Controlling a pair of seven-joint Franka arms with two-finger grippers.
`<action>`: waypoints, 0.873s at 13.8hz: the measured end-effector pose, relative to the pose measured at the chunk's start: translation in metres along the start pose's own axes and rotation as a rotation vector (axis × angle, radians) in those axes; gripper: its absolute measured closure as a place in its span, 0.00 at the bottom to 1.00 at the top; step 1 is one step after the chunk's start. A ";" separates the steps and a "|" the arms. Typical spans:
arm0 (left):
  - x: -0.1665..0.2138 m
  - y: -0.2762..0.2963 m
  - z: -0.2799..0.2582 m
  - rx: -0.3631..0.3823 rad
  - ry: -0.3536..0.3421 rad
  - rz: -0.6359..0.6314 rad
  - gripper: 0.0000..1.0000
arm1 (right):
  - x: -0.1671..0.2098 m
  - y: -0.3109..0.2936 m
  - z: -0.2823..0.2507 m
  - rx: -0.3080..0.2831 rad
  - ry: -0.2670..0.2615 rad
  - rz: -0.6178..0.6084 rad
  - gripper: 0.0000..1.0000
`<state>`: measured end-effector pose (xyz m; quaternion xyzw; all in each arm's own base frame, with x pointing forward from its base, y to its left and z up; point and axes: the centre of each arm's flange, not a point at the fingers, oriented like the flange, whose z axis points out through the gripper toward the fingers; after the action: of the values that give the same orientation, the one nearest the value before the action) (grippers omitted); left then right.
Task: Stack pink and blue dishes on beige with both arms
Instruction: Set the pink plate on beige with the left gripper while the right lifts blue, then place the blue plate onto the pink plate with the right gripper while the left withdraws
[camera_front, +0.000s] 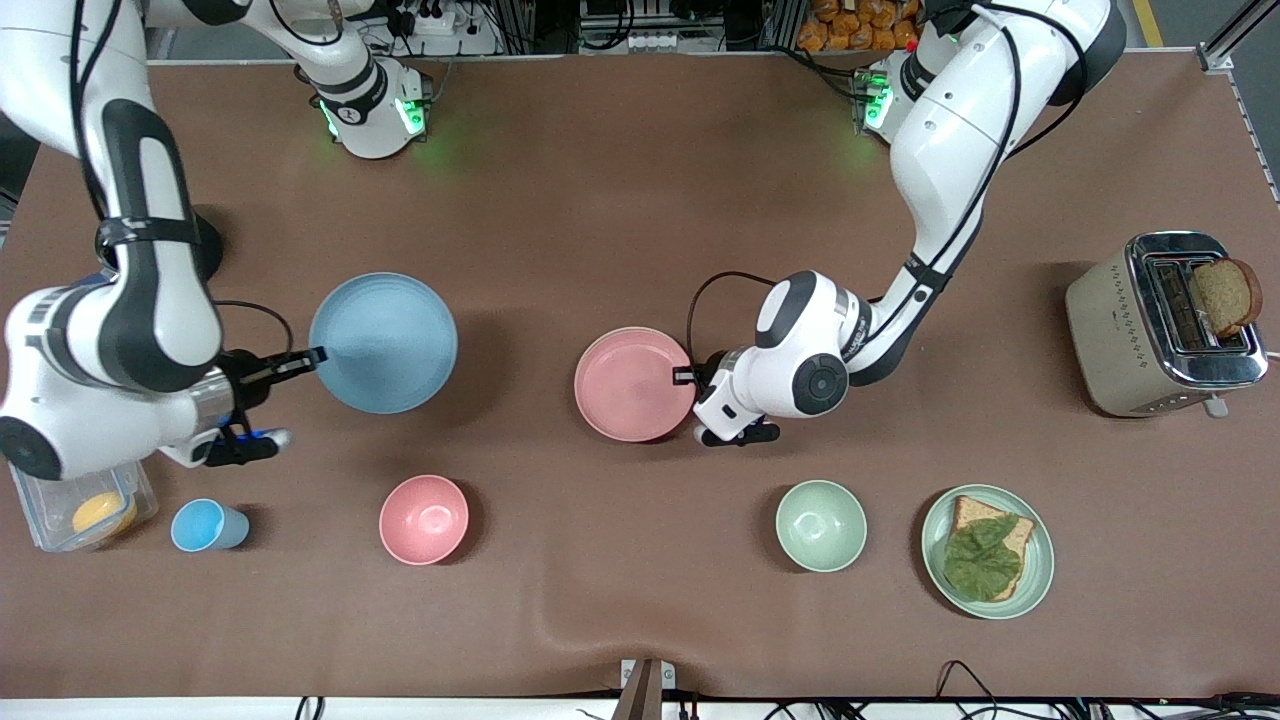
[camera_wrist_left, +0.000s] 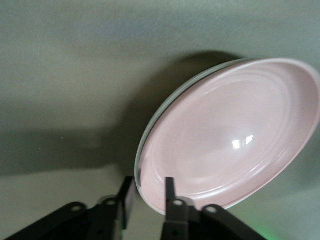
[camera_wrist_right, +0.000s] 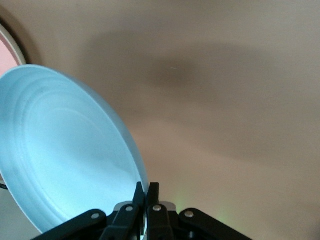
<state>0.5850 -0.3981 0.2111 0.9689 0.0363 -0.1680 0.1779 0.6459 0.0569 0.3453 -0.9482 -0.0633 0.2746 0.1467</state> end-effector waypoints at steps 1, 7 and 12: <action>0.000 0.003 -0.010 0.003 0.014 0.009 0.52 | 0.004 -0.019 0.005 -0.008 0.005 0.018 0.96; 0.002 -0.025 -0.144 0.189 0.181 0.087 0.00 | 0.029 -0.167 0.055 -0.024 0.107 0.141 0.96; -0.008 -0.061 -0.228 0.286 0.234 0.093 0.00 | 0.052 -0.273 0.134 -0.049 0.227 0.189 0.96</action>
<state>0.6410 -0.2596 0.3941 0.9979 -0.0124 -0.0494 0.0405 0.6060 0.3595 0.2966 -0.9782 0.0368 0.1765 0.1034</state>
